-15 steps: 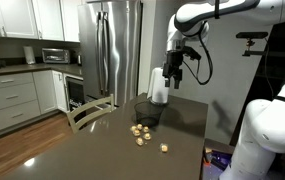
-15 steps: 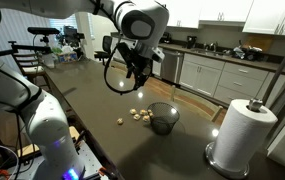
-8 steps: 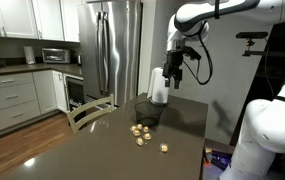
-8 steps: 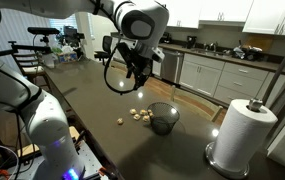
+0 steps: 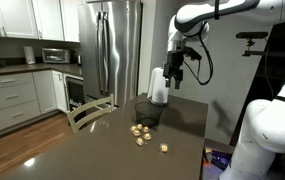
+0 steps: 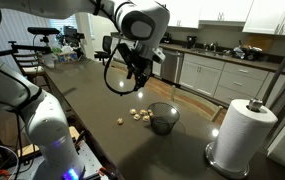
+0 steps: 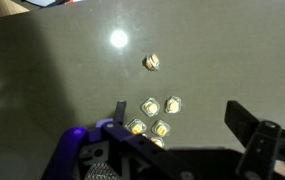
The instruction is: Move the basket to the left
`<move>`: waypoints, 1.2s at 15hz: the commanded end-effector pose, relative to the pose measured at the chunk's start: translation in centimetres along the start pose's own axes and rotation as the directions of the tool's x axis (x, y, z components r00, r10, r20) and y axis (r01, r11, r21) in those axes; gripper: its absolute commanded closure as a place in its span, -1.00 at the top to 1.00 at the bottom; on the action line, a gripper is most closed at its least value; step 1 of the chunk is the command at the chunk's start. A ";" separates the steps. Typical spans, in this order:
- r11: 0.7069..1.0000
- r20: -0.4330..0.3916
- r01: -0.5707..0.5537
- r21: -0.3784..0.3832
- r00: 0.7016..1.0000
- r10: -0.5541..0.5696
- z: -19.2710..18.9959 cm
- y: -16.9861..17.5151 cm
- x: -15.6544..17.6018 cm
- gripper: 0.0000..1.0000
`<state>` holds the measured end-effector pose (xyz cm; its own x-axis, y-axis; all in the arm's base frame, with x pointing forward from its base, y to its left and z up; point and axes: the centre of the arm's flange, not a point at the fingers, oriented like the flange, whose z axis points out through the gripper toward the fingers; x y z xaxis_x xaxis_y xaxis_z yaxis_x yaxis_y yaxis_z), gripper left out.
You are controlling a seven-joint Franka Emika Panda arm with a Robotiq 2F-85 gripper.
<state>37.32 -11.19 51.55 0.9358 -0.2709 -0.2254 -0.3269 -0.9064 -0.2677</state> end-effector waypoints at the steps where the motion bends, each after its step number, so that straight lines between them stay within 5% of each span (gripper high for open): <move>1: 0.999 -0.010 -0.038 -0.020 0.999 0.037 0.2 2.0 0.2 1.00; 18: 0.979 -0.117 -0.096 -0.179 0.990 0.076 2.9 6.4 8.8 1.00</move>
<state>41.88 -16.69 45.82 0.9177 -0.3707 -0.1425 -0.3863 -0.9165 -0.1038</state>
